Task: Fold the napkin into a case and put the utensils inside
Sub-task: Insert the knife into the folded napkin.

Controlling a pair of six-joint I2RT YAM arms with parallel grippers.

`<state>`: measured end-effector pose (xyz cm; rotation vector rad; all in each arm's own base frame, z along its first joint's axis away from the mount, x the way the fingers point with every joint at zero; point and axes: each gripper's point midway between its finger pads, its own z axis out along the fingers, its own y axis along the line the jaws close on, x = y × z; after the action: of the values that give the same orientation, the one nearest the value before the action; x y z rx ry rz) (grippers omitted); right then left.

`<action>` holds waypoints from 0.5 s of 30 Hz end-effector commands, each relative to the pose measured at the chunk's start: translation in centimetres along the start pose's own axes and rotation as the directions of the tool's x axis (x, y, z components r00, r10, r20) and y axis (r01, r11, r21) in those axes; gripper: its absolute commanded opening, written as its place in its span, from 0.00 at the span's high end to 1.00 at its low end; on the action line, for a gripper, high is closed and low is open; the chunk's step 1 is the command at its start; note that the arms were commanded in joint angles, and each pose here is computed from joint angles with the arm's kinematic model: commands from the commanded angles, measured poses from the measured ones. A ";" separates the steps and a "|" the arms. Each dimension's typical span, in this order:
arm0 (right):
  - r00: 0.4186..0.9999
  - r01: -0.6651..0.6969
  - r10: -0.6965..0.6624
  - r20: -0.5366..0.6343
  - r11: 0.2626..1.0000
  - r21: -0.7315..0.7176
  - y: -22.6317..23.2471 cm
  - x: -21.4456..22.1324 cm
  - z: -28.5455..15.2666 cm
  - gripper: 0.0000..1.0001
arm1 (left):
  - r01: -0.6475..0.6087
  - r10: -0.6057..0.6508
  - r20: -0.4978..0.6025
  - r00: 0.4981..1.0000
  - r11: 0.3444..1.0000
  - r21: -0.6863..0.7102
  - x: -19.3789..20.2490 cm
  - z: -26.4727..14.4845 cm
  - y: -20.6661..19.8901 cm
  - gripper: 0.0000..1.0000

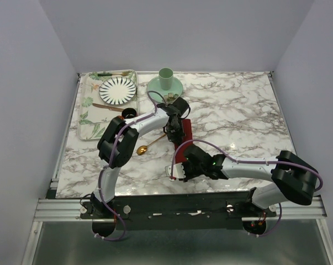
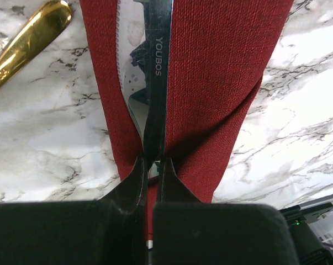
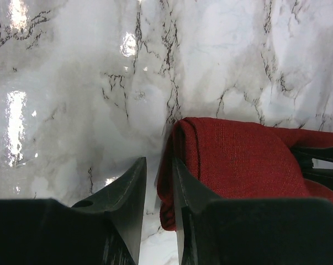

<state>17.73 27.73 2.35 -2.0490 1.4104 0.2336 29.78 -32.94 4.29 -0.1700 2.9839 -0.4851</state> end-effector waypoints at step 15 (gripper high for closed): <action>1.000 -0.005 0.005 -0.007 1.000 0.026 -0.3 0.0 -0.3 0.66 | -0.104 0.101 0.206 0.973 0.995 0.005 -4.4 -4.0 -1.6 0.62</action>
<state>17.92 27.69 2.38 -2.0432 1.4138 0.2193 29.94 -32.54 4.64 -0.1448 2.9574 -0.4633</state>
